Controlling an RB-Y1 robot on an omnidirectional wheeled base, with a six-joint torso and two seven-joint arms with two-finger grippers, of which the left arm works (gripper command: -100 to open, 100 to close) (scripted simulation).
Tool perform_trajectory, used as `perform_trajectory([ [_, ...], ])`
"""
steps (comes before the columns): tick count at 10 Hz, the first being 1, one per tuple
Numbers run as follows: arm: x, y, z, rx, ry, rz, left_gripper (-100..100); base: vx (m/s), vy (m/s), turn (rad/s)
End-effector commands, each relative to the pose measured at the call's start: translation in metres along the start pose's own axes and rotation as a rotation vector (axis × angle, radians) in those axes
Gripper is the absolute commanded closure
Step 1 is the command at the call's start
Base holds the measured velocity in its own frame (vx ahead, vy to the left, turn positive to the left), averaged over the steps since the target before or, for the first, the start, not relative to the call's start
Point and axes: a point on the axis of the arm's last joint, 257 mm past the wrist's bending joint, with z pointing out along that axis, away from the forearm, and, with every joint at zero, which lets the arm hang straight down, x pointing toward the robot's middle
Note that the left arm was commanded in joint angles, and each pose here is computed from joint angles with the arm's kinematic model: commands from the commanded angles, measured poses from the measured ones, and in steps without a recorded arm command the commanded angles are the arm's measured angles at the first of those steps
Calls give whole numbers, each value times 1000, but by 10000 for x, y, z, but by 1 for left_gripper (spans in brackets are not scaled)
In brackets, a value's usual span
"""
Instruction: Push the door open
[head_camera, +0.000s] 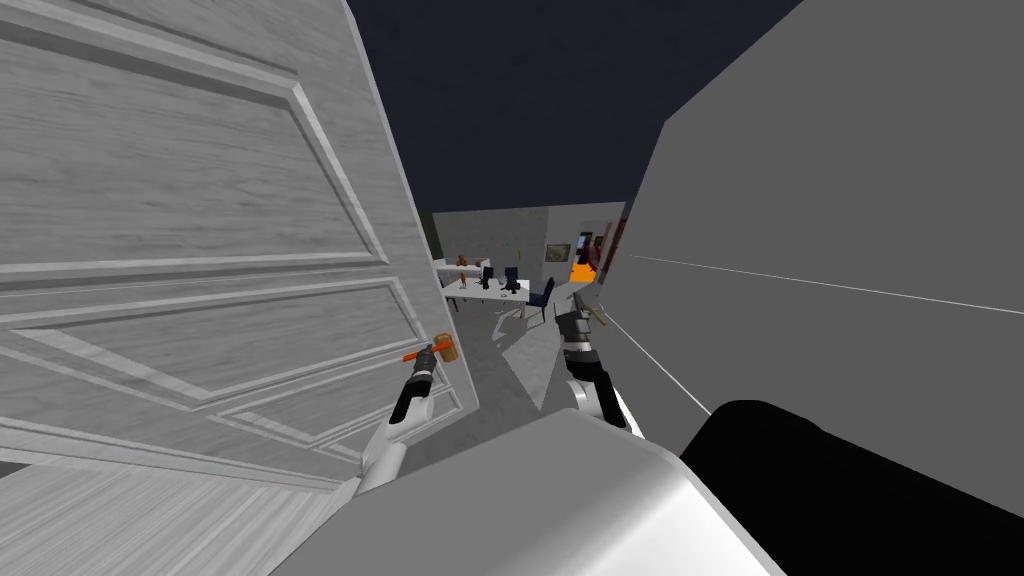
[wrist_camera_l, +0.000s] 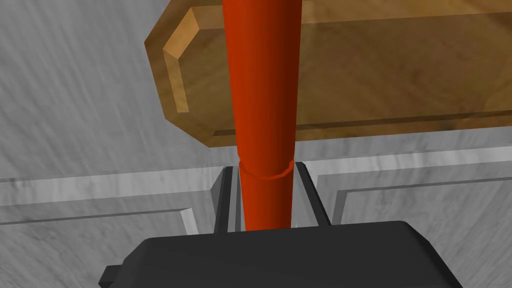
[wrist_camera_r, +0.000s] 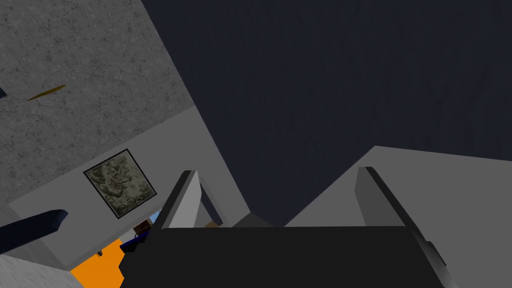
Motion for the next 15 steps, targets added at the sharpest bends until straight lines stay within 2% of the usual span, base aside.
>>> perform_trajectory([
  [1, -109, -60, 24, 13, -18, 4, 100, 167, -70, 47],
  [8, -550, -65, 2, 14, -100, 6, 100, 195, -49, 59],
  [15, -1006, -67, -58, 15, -187, 5, 100, 186, -61, 70],
])
